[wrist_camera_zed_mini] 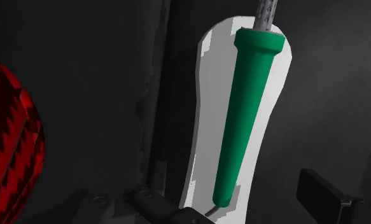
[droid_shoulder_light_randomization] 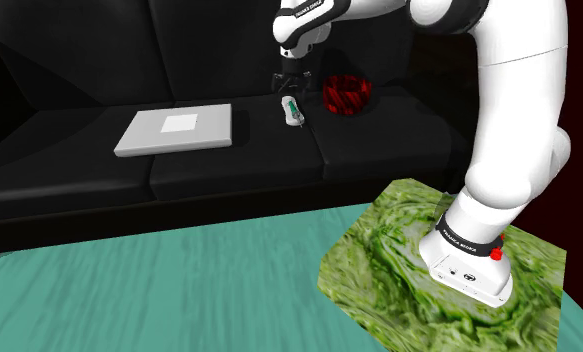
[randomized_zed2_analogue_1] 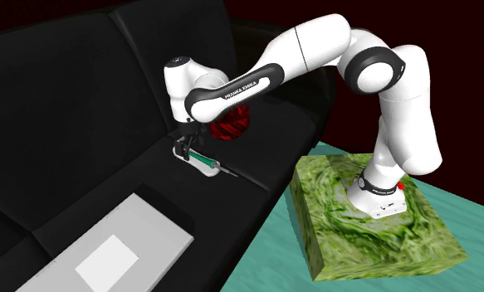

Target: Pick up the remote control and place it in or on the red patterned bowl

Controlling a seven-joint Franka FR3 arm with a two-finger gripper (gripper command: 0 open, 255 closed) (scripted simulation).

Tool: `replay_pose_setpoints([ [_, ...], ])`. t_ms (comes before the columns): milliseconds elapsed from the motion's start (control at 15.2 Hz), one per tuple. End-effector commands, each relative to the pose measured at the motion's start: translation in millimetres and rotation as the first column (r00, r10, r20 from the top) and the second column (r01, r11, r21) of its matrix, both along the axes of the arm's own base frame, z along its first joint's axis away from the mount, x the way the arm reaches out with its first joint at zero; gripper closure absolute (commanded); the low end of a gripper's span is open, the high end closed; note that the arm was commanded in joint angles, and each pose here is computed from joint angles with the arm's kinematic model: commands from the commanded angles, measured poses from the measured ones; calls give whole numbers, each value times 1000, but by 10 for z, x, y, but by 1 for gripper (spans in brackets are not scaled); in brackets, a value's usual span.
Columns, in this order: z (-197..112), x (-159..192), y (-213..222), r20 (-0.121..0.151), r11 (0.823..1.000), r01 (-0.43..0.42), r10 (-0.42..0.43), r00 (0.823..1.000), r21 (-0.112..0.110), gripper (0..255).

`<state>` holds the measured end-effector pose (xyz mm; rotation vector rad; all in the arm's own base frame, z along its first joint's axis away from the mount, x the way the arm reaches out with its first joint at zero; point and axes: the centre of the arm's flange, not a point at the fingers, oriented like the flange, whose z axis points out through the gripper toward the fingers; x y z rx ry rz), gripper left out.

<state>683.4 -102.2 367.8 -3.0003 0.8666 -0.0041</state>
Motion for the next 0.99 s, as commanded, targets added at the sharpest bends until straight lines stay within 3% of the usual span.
replay_pose_setpoints([
  [0,-101,39,-16,1,1000,4,-4,1000,0,0],
  [330,-342,41,-11,1,1000,4,-4,1000,0,0],
  [792,-342,41,-12,1,1000,4,-4,1000,0,0],
  [858,-342,41,-12,1,1000,4,-4,1000,0,255],
  [924,-342,41,-12,1,1000,4,-4,1000,0,255],
])
